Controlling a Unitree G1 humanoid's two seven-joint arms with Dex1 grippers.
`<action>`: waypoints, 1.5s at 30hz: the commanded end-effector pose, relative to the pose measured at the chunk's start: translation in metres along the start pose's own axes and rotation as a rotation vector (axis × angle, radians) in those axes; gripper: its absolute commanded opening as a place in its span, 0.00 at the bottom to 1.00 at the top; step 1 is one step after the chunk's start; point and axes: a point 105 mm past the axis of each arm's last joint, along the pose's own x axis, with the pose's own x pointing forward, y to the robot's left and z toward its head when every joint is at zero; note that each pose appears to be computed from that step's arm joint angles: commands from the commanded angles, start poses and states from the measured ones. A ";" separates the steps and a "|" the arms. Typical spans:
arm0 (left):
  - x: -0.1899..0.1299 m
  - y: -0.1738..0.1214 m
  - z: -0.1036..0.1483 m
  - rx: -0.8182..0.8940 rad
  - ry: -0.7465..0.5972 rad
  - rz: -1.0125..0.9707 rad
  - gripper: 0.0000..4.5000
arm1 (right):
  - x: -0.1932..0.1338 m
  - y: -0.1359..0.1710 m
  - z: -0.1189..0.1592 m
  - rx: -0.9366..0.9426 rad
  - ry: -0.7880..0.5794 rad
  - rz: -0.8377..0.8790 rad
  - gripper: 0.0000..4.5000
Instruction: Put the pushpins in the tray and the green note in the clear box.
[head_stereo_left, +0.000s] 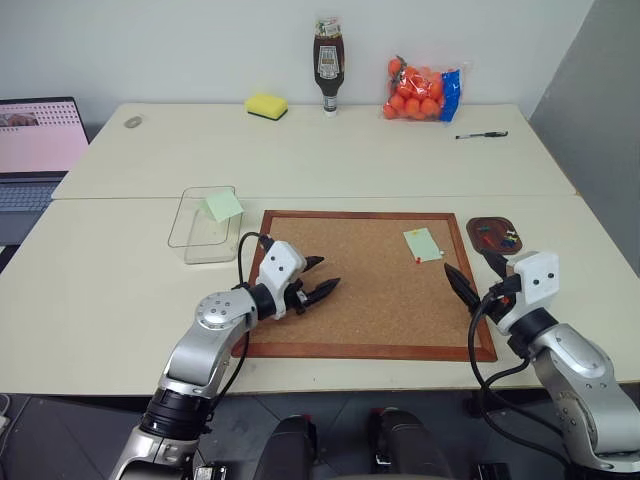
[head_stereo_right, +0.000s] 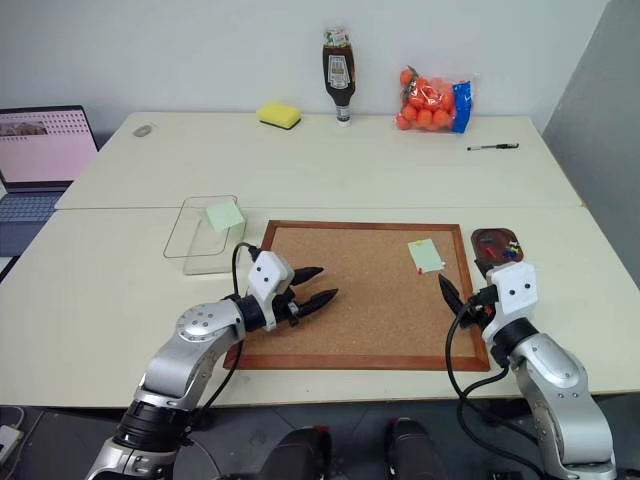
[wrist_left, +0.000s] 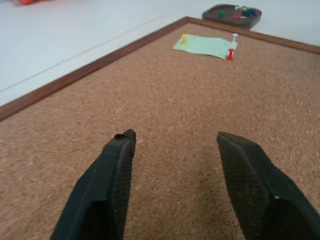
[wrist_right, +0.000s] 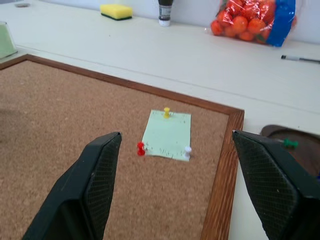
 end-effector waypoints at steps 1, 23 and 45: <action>0.009 -0.004 0.012 0.035 -0.026 -0.032 0.83 | 0.007 -0.003 0.018 -0.024 -0.032 0.011 0.83; 0.029 -0.009 0.000 0.073 0.005 -0.087 0.44 | 0.059 0.006 0.024 0.043 0.050 0.086 0.83; 0.030 -0.020 -0.023 0.058 0.104 -0.125 0.00 | 0.128 -0.002 -0.006 0.062 0.263 0.137 0.83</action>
